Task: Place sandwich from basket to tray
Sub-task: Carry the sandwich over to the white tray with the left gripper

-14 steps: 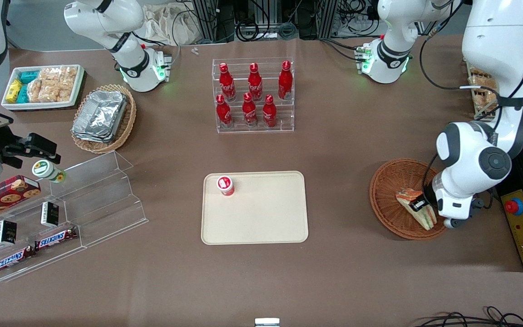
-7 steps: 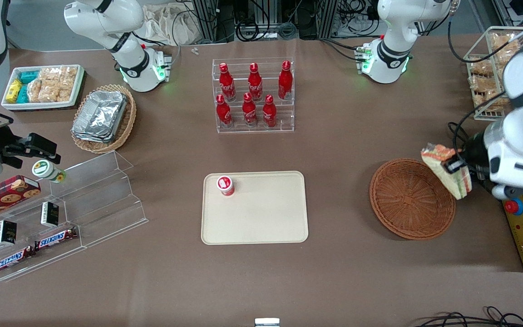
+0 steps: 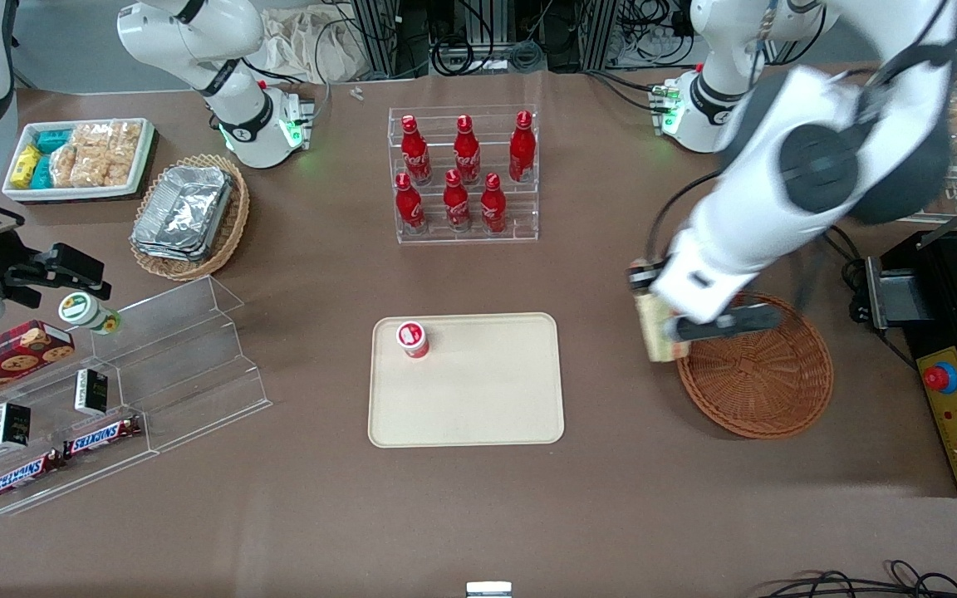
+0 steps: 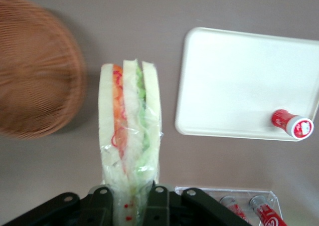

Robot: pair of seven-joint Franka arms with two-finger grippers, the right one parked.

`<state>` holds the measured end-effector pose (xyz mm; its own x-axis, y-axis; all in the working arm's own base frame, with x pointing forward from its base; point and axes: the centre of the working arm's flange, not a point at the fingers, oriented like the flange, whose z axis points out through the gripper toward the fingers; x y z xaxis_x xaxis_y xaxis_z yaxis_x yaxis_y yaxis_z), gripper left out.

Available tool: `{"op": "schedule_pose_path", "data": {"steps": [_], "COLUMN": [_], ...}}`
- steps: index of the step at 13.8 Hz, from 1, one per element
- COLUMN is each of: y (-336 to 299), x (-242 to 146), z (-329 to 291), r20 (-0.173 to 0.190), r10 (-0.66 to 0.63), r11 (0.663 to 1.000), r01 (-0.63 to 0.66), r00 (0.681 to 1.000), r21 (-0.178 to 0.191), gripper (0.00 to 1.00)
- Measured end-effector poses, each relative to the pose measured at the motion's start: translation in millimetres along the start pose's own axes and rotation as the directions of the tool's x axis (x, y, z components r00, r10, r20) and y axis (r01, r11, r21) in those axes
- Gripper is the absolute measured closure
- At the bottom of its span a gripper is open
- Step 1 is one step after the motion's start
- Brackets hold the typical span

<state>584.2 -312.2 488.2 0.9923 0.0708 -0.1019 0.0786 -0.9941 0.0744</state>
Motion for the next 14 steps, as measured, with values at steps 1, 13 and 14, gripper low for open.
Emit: {"op": "schedule_pose_path", "data": {"steps": [1,13,14], "y": [25,100,102], "x": [0,10,10], "z": [30,270,270], "r20": [-0.014,-0.071,-0.074], "r10": [0.027,0.15,0.152], "r11": [1.0,0.988,0.988], "r01": [-0.027,-0.147,-0.15], "r00": [1.0,0.986,0.986], "r21": [0.0,0.04,0.038], "gripper": [0.81,0.81,0.81]}}
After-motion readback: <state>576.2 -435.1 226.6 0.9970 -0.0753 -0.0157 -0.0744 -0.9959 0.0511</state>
